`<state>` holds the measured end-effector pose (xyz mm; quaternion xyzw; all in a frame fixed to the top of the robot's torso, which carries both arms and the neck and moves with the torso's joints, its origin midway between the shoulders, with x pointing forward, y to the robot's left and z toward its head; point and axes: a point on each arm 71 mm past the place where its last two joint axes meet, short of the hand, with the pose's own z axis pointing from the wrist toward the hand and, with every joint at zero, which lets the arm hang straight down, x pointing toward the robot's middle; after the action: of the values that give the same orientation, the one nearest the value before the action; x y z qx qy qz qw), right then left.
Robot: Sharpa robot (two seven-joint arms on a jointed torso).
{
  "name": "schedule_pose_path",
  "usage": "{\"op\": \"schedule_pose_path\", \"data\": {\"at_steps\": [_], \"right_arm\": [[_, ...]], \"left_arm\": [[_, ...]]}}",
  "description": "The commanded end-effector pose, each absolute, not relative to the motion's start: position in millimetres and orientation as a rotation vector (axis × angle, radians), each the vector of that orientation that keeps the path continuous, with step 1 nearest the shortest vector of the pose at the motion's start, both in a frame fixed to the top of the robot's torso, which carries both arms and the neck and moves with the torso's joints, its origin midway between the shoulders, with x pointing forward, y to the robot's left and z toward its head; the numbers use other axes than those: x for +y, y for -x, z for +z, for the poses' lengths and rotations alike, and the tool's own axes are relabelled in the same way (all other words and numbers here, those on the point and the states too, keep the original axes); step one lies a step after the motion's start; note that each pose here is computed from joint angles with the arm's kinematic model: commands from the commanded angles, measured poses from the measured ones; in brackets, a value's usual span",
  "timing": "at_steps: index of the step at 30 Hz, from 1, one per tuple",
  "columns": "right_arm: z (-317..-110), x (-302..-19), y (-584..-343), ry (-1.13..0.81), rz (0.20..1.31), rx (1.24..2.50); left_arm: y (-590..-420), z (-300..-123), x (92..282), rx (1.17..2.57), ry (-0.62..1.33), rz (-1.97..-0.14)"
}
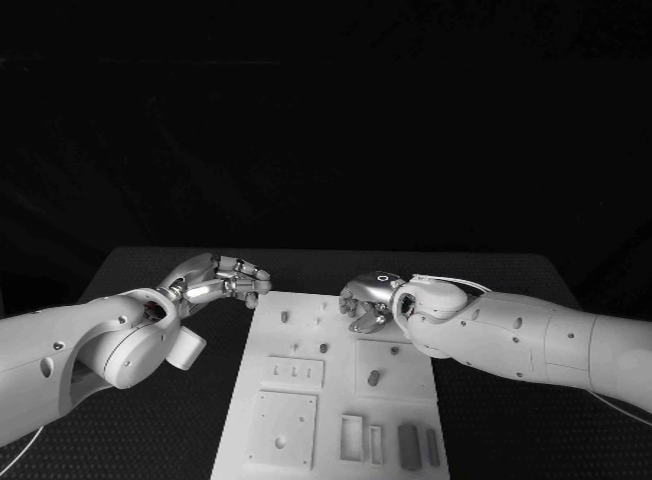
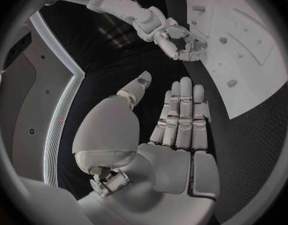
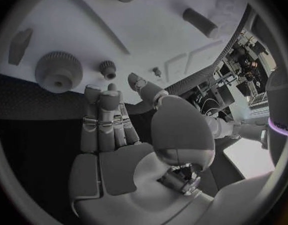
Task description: Assemble the parts on the task board
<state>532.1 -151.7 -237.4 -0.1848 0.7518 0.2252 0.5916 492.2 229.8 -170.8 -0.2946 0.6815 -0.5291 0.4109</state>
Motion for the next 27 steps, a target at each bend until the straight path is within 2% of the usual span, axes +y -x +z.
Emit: {"op": "schedule_pose_path", "data": {"at_steps": [1,6,21,27], "right_arm": [[-237.6,-149.3,-532.6,0.457,0.490,1.730],[-238.3,-151.3,-532.8,0.466,0.464,1.723],[-233.8,-161.3,-527.6,0.442,0.482,1.687],[-224.9,-164.9,-525.1,0.440,0.497,1.691]], "left_arm": [[-490.8,-169.9,227.2,1.710,0.749,-1.348],[-490.2,-169.7,226.4,1.710,0.749,-1.350],[-494.7,-170.4,234.5,1.694,0.771,-1.328],[-496.2,-170.6,237.2,1.691,0.774,-1.321]]}}
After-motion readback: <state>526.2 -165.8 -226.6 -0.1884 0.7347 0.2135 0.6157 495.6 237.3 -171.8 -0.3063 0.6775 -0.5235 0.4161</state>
